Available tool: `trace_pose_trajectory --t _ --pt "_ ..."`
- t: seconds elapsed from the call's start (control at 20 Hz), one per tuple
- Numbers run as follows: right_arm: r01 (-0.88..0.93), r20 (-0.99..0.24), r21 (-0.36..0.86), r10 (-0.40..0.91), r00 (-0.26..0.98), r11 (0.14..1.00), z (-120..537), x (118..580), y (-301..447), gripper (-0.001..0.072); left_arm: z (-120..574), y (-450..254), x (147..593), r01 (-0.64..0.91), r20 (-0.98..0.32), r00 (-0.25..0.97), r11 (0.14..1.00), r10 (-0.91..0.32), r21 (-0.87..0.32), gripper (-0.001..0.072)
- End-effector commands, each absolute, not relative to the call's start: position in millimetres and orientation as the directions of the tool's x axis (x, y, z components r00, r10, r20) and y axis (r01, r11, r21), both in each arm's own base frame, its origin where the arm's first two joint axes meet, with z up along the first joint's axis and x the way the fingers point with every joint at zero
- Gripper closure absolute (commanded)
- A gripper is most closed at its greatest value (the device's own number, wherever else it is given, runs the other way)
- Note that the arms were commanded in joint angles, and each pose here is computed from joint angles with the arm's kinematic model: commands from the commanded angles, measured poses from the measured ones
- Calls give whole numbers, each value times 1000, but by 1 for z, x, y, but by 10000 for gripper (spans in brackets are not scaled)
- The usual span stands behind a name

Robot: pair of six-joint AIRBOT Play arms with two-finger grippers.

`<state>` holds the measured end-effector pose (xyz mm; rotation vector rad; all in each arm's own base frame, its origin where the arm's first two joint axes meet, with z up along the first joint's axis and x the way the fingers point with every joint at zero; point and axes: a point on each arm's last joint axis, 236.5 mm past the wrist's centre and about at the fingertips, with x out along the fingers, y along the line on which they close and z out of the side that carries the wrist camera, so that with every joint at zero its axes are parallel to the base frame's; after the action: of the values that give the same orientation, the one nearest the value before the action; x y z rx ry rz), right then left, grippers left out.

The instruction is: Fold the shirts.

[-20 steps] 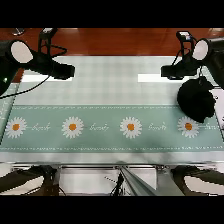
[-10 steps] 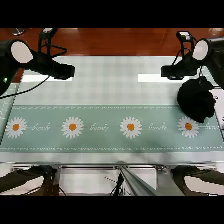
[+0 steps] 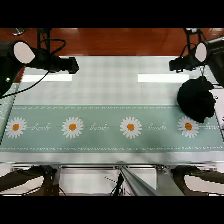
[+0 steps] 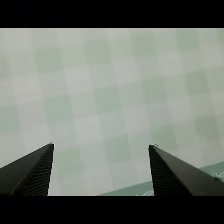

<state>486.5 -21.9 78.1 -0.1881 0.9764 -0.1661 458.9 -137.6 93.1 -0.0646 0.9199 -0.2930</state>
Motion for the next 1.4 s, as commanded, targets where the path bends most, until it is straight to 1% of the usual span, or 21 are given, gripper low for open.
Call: trace_pose_trajectory --t 0.0,0.05,0.15,0.3,0.4,0.5,0.55,0.6,0.65,0.7,0.75,0.8,0.85,0.95,1.0,1.05,1.15,1.25,1.3,1.35 --pt "246 -802 -254 -345 488 936 66 482 -96 82 83 -139 471 215 -768 579 960 -273 -180 4" --pt "294 -829 -234 -348 438 927 53 474 -116 83 76 -139 469 213 -781 563 960 -271 -180 4" --pt "379 -884 -171 -311 348 910 24 457 -144 83 63 -139 468 209 -804 532 961 -266 -179 5" --pt "443 -967 -106 -197 164 890 -31 424 -160 83 51 -139 468 204 -821 507 962 -261 -180 5" --pt "437 -989 -117 -146 32 892 -61 400 -161 84 44 -139 465 203 -835 485 963 -258 -180 4" --pt "361 -991 -128 -110 -70 924 -83 384 -155 85 35 -138 458 201 -857 449 963 -254 -180 5" --pt "355 -992 -120 -95 -89 927 -90 382 -150 92 31 -138 455 200 -867 429 963 -251 -180 5" --pt "358 -994 -100 -73 -87 928 -93 384 -145 117 26 -137 452 199 -878 409 963 -248 -180 5" --pt "361 -996 -76 -52 -77 929 -92 386 -140 339 23 -137 447 199 -889 388 964 -245 -179 5" --pt "338 -998 -43 -23 -65 940 -89 387 -132 681 21 -134 442 199 -898 367 964 -241 -177 5" --pt "325 -999 -19 -4 -46 945 -83 390 -127 689 19 -129 434 191 -913 334 966 -234 -177 5" --pt "314 -1000 17 17 1 949 -70 396 -121 689 17 -121 424 174 -930 291 968 -225 -180 5" --pt "302 -996 57 35 79 951 -52 408 -115 689 15 -110 411 165 -948 235 970 -213 -177 5" --pt "280 -949 156 65 309 947 8 437 -100 689 19 -89 386 147 -967 150 972 -203 -182 5" --pt "255 -898 197 70 434 947 49 449 -93 690 25 -85 375 147 -964 143 968 -223 -202 5" --pt "223 -836 234 79 542 946 90 456 -85 690 34 -85 366 149 -953 155 960 -259 -236 5" --pt "148 -680 269 79 729 952 179 451 -69 690 50 -92 341 167 -918 206 937 -339 -308 4" --pt "-1 -512 304 164 843 953 258 431 -34 690 65 -103 320 178 -863 305 915 -402 -363 5" --pt "-89 -422 308 220 879 947 299 417 -13 690 75 -111 311 190 -827 353 899 -437 -394 5" --pt "-146 -350 293 248 903 945 334 403 3 690 86 -118 303 207 -789 395 883 -470 -422 5"
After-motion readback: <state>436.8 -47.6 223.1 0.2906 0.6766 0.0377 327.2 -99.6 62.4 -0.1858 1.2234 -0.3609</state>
